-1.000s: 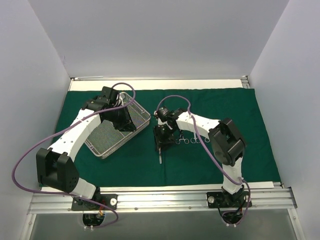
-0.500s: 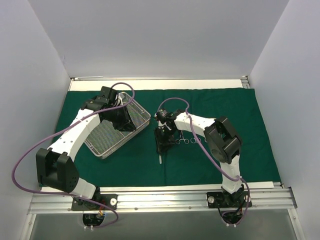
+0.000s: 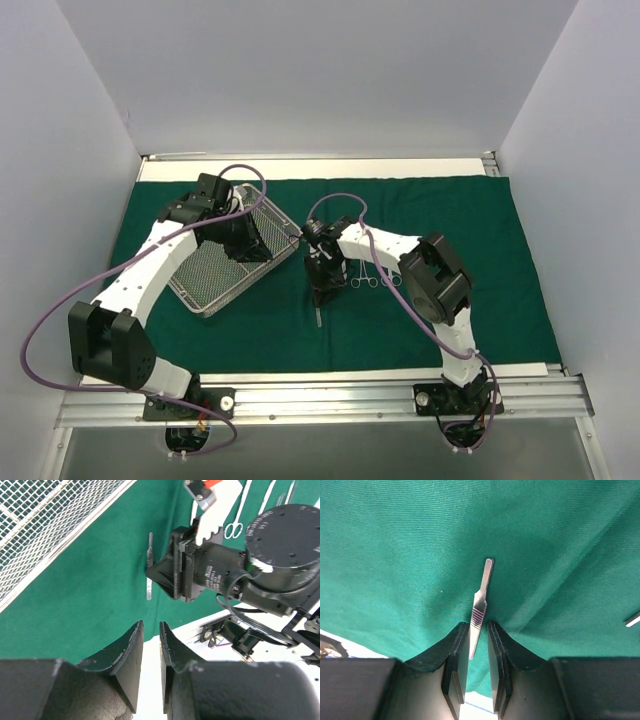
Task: Open and lay out the surgical kit
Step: Pick up the medical item from the surgical kit, then place the medical item in the surgical kit.
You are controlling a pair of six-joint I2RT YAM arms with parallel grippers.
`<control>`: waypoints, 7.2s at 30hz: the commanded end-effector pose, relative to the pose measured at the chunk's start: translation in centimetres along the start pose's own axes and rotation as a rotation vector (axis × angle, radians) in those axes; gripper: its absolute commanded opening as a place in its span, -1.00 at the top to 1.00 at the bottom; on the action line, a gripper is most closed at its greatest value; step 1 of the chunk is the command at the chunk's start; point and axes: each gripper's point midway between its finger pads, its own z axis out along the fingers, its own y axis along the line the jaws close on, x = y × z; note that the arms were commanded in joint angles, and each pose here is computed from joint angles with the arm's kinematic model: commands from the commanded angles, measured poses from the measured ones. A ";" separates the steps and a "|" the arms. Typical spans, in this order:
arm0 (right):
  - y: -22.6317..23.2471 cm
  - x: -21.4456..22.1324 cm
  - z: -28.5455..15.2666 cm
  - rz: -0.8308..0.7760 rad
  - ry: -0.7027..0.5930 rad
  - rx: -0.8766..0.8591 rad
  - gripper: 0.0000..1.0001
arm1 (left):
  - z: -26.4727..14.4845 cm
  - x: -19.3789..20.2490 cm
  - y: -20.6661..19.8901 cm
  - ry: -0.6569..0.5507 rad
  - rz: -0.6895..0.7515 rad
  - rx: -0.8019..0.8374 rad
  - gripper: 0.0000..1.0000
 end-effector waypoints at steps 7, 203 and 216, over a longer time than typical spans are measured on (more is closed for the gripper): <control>-2.8 0.9 1.0 0.005 0.003 0.236 0.57 | -1.5 -0.3 -1.6 -0.068 0.014 0.120 0.45; 3.6 -5.6 -18.7 -0.758 -0.875 -0.297 1.00 | -11.9 4.1 -6.5 0.034 -0.206 0.891 -0.12; -2.4 -10.2 -7.7 -0.160 -0.360 -0.364 1.00 | -9.8 2.1 -5.8 0.082 -0.269 0.780 -0.09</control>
